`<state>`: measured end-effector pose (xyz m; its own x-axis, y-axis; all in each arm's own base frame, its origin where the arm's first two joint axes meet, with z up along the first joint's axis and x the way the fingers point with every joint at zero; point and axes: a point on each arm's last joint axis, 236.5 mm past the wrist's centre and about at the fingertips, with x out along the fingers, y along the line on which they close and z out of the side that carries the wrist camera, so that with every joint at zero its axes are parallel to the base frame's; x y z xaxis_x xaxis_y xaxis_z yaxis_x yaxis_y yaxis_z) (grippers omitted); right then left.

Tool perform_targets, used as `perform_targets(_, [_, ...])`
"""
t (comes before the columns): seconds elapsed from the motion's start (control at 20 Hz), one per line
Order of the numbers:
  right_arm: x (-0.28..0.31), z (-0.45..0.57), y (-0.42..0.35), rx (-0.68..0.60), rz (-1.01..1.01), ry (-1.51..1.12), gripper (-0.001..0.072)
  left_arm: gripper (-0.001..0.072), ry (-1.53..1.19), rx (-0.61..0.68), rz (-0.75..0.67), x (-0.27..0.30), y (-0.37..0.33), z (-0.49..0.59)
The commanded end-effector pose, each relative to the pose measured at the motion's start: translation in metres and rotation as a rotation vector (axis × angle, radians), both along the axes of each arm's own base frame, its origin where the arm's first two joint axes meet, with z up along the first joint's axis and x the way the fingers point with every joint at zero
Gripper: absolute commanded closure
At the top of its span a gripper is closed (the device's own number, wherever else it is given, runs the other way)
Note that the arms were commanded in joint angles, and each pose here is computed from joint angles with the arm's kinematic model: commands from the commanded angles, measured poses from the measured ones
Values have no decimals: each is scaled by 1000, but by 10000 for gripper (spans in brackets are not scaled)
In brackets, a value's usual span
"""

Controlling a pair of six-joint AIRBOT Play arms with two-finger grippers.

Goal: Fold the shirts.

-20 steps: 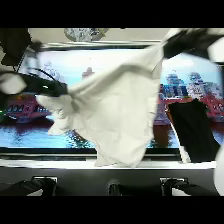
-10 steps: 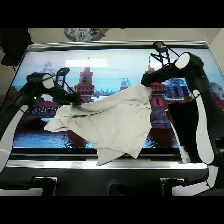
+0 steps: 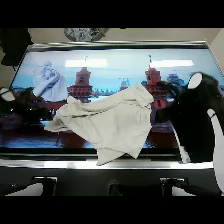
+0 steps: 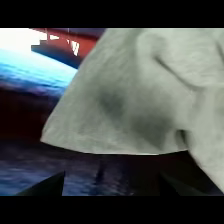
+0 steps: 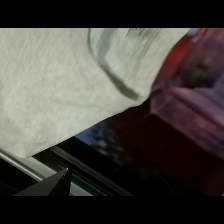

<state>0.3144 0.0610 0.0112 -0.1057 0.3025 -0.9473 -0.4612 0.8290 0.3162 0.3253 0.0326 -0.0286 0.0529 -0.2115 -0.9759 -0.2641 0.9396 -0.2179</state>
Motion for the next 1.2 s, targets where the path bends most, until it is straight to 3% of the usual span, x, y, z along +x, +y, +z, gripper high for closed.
perform_targets(0.0, [-53, -22, 16, 56, -9, 60, 111, 8, -65, -157, 189, -12, 15, -23])
perform_targets(0.4, [-69, -24, 17, 60, -12, 90, 112, 11, -55, -151, 222, -5, 19, -62])
perform_targets(0.45, [-68, -24, 17, 59, -19, 90, 112, 98, -62, -145, 227, -3, 21, -64])
perform_targets(0.55, [-68, -23, 17, 60, -25, 92, 112, 205, -103, -120, 243, 8, 28, -67])
perform_targets(0.7, [-68, -26, 18, 58, -47, 98, 102, 207, -124, -104, 215, 17, 20, -71])
perform_targets(0.75, [-71, -30, 19, 60, -58, 106, 102, 254, -114, -108, 199, 17, 14, -75])
perform_targets(0.8, [-76, -36, 22, 73, -65, 125, 101, 418, -107, -110, 189, 17, 10, -78])
perform_targets(0.9, [-93, -49, 31, 111, -83, 183, 100, 631, -100, -112, 183, 17, 8, -79])
perform_targets(0.95, [-101, -56, 37, 134, -98, 208, 81, 674, -97, -113, 180, 15, 8, -78])
perform_targets(1.15, [-109, -81, 67, 262, -214, 219, 79, 675, -85, -115, 153, 9, 7, -74])
